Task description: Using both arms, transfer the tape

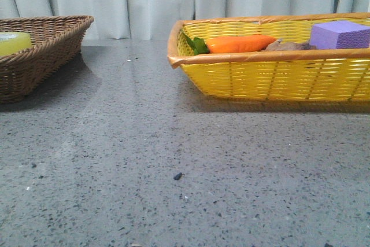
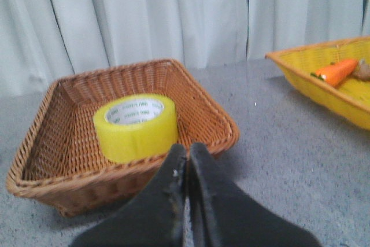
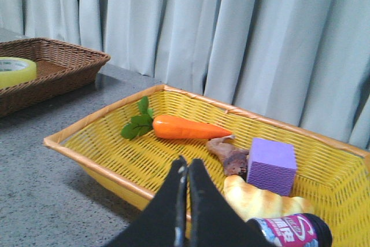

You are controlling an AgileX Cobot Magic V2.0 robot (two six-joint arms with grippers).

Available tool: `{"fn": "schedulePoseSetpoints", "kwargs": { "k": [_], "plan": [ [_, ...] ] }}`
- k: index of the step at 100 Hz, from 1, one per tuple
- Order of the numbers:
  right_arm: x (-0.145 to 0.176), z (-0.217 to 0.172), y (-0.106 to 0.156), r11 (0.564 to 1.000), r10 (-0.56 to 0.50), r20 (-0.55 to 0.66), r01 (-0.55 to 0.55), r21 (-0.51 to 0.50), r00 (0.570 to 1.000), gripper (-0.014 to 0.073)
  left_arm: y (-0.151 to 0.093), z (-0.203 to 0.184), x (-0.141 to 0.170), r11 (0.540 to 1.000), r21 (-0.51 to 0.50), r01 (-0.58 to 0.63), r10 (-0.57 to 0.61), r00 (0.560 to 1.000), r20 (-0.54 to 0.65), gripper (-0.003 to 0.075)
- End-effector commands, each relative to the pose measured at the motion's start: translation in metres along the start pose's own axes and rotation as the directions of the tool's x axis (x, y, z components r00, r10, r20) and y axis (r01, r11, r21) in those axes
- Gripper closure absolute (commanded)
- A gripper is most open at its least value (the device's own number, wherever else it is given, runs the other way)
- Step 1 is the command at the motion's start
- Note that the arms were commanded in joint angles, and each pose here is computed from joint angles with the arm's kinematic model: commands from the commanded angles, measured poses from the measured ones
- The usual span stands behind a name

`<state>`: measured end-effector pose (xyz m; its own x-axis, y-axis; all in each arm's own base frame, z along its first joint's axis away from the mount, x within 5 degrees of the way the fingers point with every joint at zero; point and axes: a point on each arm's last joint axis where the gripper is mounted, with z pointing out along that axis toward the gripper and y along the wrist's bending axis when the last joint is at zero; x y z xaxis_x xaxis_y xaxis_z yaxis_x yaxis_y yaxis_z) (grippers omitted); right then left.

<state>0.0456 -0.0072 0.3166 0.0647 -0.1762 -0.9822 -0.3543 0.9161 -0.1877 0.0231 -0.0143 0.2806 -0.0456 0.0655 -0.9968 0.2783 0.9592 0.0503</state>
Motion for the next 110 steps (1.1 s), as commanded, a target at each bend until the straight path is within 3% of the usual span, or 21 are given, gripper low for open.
{"fn": "schedulePoseSetpoints", "kwargs": {
  "k": [1, 99, 110],
  "plan": [
    [-0.009, -0.003, -0.003, 0.999, -0.029, 0.055, 0.028, 0.022, 0.998, 0.0669, 0.001, -0.004, -0.011, 1.0, -0.012, 0.016, -0.014, 0.996, 0.093, 0.0741],
    [-0.007, -0.003, -0.005, 0.999, -0.028, 0.033, 0.027, 0.037, 0.999, 0.0669, 0.002, 0.001, -0.002, 1.0, -0.02, 0.012, -0.01, 0.997, 0.08, 0.0741],
    [-0.007, -0.003, -0.005, 0.999, -0.028, 0.033, 0.027, 0.037, 0.999, 0.0669, 0.007, 0.008, 0.006, 0.996, -0.085, -0.026, 0.036, 0.993, 0.115, 0.0741]
  ]
}}
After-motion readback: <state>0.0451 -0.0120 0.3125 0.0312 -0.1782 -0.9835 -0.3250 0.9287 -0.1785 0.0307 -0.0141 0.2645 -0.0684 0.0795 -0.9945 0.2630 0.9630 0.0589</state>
